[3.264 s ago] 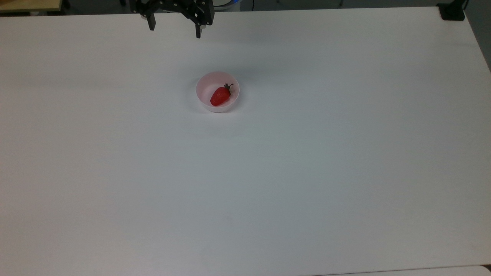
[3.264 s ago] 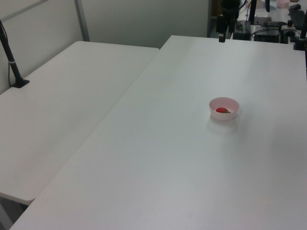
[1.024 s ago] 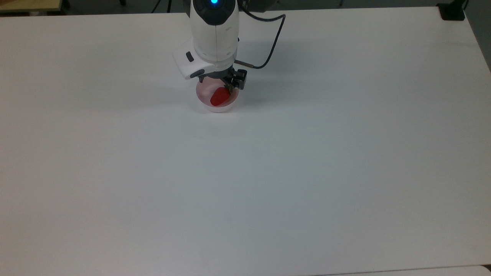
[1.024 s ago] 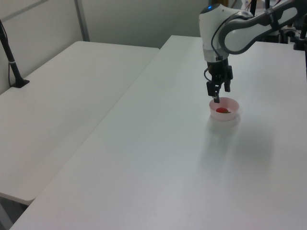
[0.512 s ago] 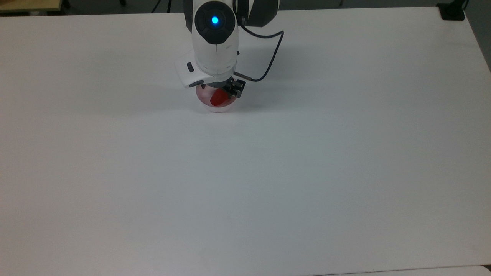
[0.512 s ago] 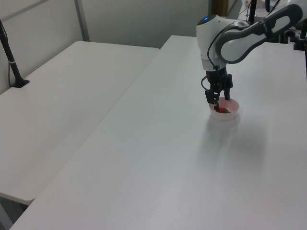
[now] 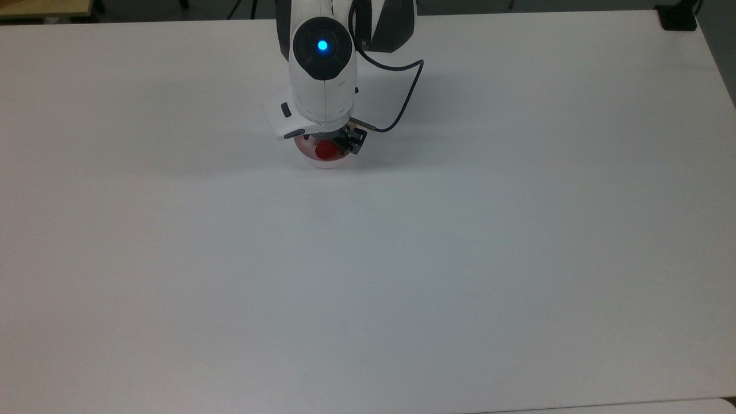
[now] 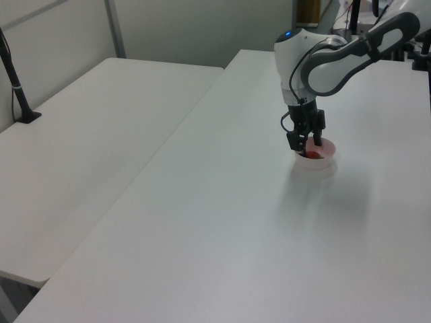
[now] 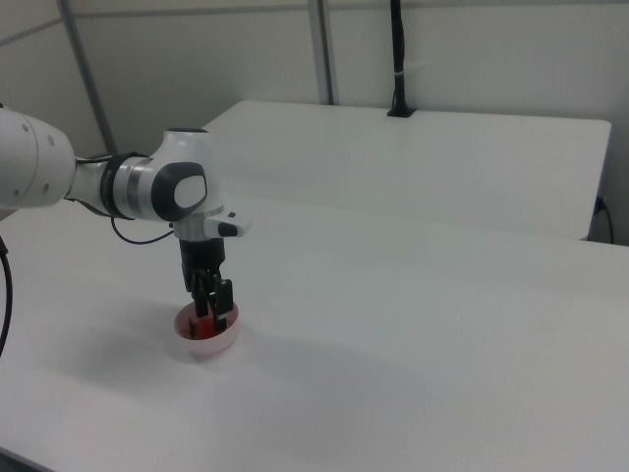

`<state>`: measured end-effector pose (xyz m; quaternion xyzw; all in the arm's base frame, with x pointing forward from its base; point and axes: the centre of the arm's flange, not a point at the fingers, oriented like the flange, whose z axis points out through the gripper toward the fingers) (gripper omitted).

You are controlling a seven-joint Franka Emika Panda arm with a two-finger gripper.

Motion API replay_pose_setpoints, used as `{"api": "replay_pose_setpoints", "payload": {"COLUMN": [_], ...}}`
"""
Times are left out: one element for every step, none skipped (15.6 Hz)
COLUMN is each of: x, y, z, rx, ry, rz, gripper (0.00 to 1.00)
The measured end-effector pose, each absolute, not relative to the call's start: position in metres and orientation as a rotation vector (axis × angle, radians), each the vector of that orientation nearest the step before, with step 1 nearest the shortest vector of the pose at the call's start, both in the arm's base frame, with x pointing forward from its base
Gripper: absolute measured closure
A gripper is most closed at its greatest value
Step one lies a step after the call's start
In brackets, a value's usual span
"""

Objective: Pick up strawberry from bowl
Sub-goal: 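Close the gripper on the red strawberry in the bowl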

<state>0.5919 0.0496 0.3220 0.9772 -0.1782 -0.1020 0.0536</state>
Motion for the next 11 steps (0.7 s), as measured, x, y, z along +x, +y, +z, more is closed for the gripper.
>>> {"api": "replay_pose_setpoints", "payload": {"x": [0.592, 0.592, 0.592, 0.592, 0.591, 0.591, 0.591, 0.59, 0.59, 0.59, 0.59], "y": [0.05, 0.05, 0.05, 0.05, 0.05, 0.05, 0.049, 0.049, 0.049, 0.049, 0.049], "z": [0.321, 0.319, 0.317, 0.315, 0.312, 0.31, 0.307, 0.305, 0.304, 0.304, 0.305], "rx": [2.968, 2.967, 2.965, 2.962, 2.955, 2.945, 2.935, 2.928, 2.925, 2.923, 2.924], "ry": [-0.542, -0.542, -0.542, -0.548, -0.568, -0.596, -0.625, -0.641, -0.649, -0.654, -0.655], "rz": [-0.313, -0.317, -0.322, -0.327, -0.331, -0.335, -0.339, -0.343, -0.346, -0.346, -0.345], "gripper": [0.26, 0.26, 0.26, 0.26, 0.26, 0.26, 0.26, 0.27, 0.33, 0.33, 0.37]}}
